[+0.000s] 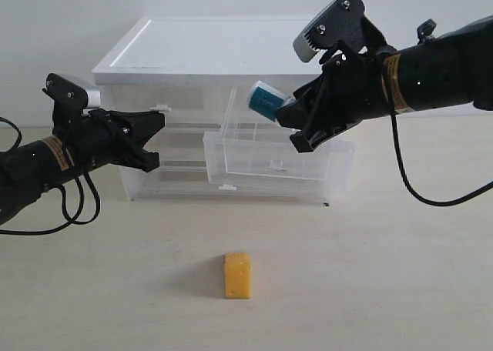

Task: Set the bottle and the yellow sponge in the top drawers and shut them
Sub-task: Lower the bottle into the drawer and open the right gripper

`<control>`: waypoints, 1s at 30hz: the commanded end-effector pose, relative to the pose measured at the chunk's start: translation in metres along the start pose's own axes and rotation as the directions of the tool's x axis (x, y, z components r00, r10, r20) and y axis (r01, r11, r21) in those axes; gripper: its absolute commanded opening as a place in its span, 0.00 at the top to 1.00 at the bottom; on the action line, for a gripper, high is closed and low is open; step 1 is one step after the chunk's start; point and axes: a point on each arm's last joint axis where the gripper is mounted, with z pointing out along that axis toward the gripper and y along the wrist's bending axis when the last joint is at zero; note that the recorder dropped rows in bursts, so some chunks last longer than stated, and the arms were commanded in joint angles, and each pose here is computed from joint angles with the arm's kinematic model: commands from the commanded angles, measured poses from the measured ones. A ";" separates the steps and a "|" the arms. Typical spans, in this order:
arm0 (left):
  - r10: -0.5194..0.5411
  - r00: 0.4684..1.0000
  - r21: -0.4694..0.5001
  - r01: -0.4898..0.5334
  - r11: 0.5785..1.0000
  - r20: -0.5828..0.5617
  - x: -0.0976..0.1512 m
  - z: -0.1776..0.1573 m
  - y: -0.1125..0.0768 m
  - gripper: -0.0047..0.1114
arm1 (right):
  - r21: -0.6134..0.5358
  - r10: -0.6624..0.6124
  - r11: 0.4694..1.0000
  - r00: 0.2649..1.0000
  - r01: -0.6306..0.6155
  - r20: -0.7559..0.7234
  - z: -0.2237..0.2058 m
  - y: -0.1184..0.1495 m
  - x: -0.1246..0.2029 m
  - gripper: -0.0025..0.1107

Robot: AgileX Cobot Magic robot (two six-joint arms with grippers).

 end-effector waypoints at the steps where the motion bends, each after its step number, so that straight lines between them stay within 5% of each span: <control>1: -0.006 1.000 0.001 0.006 1.000 0.001 -0.001 0.002 -0.001 0.93 | 0.000 -0.006 1.000 1.000 0.006 0.005 -0.002 0.000 -0.001 0.82; 6: -0.006 1.000 0.001 0.006 1.000 0.001 -0.001 0.002 -0.001 0.93 | -0.001 0.027 1.000 1.000 -0.027 0.007 -0.002 0.000 -0.002 0.52; 17: -0.006 1.000 0.001 0.006 1.000 0.001 -0.001 0.002 -0.001 0.93 | -0.002 0.136 0.991 0.987 -0.136 0.089 -0.026 0.002 -0.025 0.51; 21: -0.006 1.000 0.001 0.006 1.000 0.001 -0.001 0.002 -0.001 0.93 | -0.118 0.219 0.972 0.961 -0.201 0.168 -0.057 0.017 -0.050 0.52; 26: -0.006 1.000 0.001 0.006 1.000 0.001 -0.001 0.002 -0.001 0.93 | -0.534 0.354 0.807 0.930 -0.252 0.095 -0.081 0.058 -0.058 0.75; 29: -0.006 1.000 0.000 0.006 1.000 -0.001 0.000 0.002 -0.001 0.93 | -0.583 0.348 0.771 0.936 -0.256 0.049 -0.078 0.068 -0.041 0.98; 30: -0.006 1.000 -0.001 0.006 1.000 -0.003 0.000 0.002 -0.001 0.93 | -0.550 0.359 0.786 0.933 -0.283 0.034 -0.074 0.067 -0.035 0.98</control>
